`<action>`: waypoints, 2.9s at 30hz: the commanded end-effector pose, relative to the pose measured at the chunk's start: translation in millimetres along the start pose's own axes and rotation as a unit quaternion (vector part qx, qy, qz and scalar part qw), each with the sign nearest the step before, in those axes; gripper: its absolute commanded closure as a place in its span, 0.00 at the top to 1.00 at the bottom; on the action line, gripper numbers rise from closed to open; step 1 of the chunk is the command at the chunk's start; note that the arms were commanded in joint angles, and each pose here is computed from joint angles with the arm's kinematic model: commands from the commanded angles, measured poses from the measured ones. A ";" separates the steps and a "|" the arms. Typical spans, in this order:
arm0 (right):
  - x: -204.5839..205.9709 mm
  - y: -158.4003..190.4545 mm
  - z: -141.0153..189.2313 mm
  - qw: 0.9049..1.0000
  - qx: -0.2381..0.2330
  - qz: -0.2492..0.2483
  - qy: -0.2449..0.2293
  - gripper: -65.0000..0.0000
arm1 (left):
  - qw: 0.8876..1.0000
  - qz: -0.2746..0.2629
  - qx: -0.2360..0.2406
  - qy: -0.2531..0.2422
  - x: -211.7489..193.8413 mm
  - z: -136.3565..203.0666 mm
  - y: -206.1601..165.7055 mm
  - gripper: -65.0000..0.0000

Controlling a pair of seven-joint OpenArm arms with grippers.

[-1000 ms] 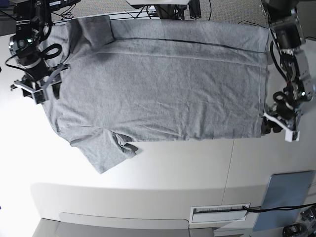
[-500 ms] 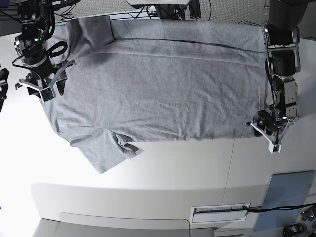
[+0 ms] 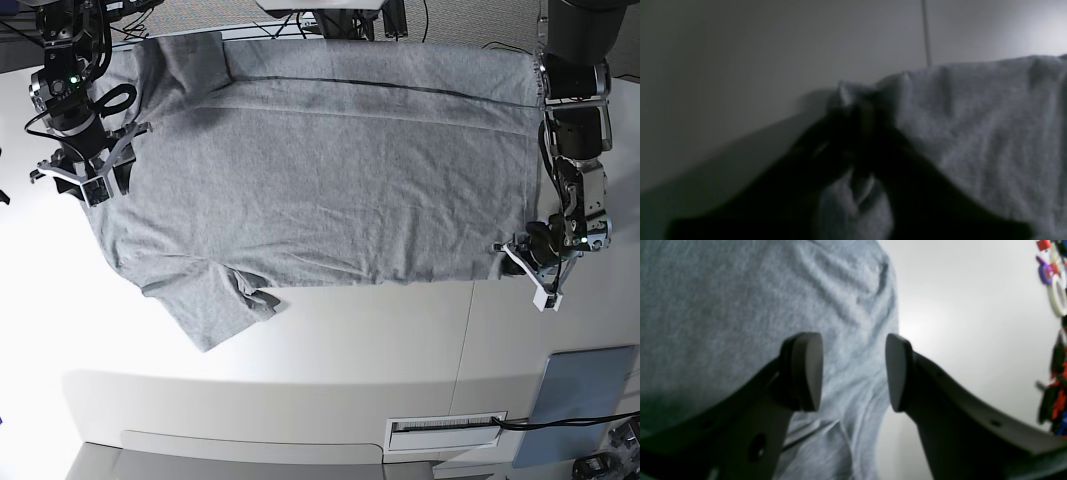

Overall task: Fold the T-shirt properly
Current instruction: 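Move both grippers along the shirt sides and grasp the hem corners, then lift the hem with both grippers and fold it over toward the collar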

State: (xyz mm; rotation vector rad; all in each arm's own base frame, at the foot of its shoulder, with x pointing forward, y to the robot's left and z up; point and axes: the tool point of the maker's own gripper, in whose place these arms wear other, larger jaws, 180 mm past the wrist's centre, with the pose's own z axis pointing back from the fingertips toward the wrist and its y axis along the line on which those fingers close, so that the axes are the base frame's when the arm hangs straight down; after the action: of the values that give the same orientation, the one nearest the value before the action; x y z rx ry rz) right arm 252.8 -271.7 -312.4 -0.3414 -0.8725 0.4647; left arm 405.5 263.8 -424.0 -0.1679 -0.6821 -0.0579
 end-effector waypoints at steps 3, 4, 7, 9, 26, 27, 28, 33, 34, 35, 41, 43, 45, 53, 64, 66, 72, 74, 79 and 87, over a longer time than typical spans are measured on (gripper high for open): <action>15.5 -13.8 2.5 0.999 -0.026 0.024 -0.029 0.46 | 1.000 -0.001 0.017 -0.023 22.3 5.2 9.1 0.00; 16.0 -14.9 1.6 0.999 -0.027 0.023 -0.030 0.46 | 0.999 0.001 0.019 -0.027 24.8 5.3 9.7 0.00; 14.5 -22.7 -7.5 0.999 -0.035 0.016 -0.026 0.46 | 0.999 0.000 0.019 -0.032 29.5 6.0 9.7 0.00; 12.7 -27.2 -15.5 0.999 -0.035 0.002 -0.023 0.46 | 0.999 -0.001 0.019 -0.033 31.2 6.4 10.1 0.00; 39.0 -50.1 -101.7 0.998 0.012 -0.062 -0.022 0.46 | 0.999 -0.008 0.009 -0.040 33.3 6.1 5.8 0.00; 41.5 -51.1 -110.6 0.998 0.015 -0.063 -0.016 0.46 | 0.999 -0.011 0.006 -0.039 32.8 6.1 4.7 0.00; 43.2 -52.6 -119.4 0.998 0.017 -0.062 -0.007 0.46 | 0.999 -0.011 0.005 -0.036 32.0 6.0 4.4 0.00; 51.4 -64.3 -155.7 0.996 0.025 -0.069 0.040 0.46 | 0.999 -0.011 0.005 -0.033 29.6 5.9 4.7 0.00; 53.0 -68.6 -161.2 0.996 0.025 -0.073 0.049 0.46 | 0.999 -0.011 0.005 -0.033 29.6 5.9 4.7 0.00; 53.5 -72.6 -166.2 0.995 0.026 -0.078 0.059 0.46 | 0.999 -0.011 0.006 -0.033 29.8 5.9 4.8 0.00; 60.1 -75.1 -187.0 0.990 0.077 -0.087 0.073 0.46 | 0.999 -0.011 0.006 -0.030 28.8 5.8 4.8 0.00; 60.9 -77.6 -192.5 0.989 0.083 -0.099 0.072 0.46 | 0.999 -0.011 0.006 -0.030 28.8 5.8 4.8 0.00; 58.3 -71.7 -197.2 0.985 0.102 -0.109 0.081 0.46 | 0.999 -0.011 0.006 -0.030 28.7 5.8 4.8 0.00; 45.5 -22.7 -210.9 0.974 0.159 -0.101 0.127 0.46 | 0.999 -0.014 0.008 -0.027 27.9 5.9 5.9 0.00; 29.9 -10.8 -210.4 0.969 0.161 -0.069 0.172 0.10 | 1.000 -0.020 0.013 -0.016 23.9 5.6 7.6 0.00; 29.0 -12.2 -210.4 0.970 0.158 -0.067 0.173 0.00 | 1.000 -0.020 0.013 -0.017 24.1 5.6 7.4 0.00; 47.7 -20.8 -210.5 0.976 0.148 -0.059 0.150 0.00 | 0.998 -0.033 0.014 -0.042 41.7 11.8 4.3 0.00; 60.4 -29.4 -208.4 0.980 0.137 -0.050 0.136 0.00 | 0.998 -0.039 0.015 -0.053 54.6 19.5 2.5 0.00; 81.9 -49.9 -187.2 0.987 0.109 -0.031 0.111 0.00 | 0.997 -0.018 0.013 -0.071 73.0 43.8 9.3 0.00; 96.9 -70.3 -124.1 0.998 0.021 0.013 0.058 0.00 | 0.996 -0.051 0.008 -0.071 54.8 68.0 5.7 0.00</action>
State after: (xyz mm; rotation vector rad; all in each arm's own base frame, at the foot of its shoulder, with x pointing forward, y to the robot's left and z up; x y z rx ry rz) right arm 411.7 -285.1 -313.2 -0.3094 -0.6921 0.4881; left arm 393.6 273.7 -360.8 -0.1377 -0.7692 -0.1336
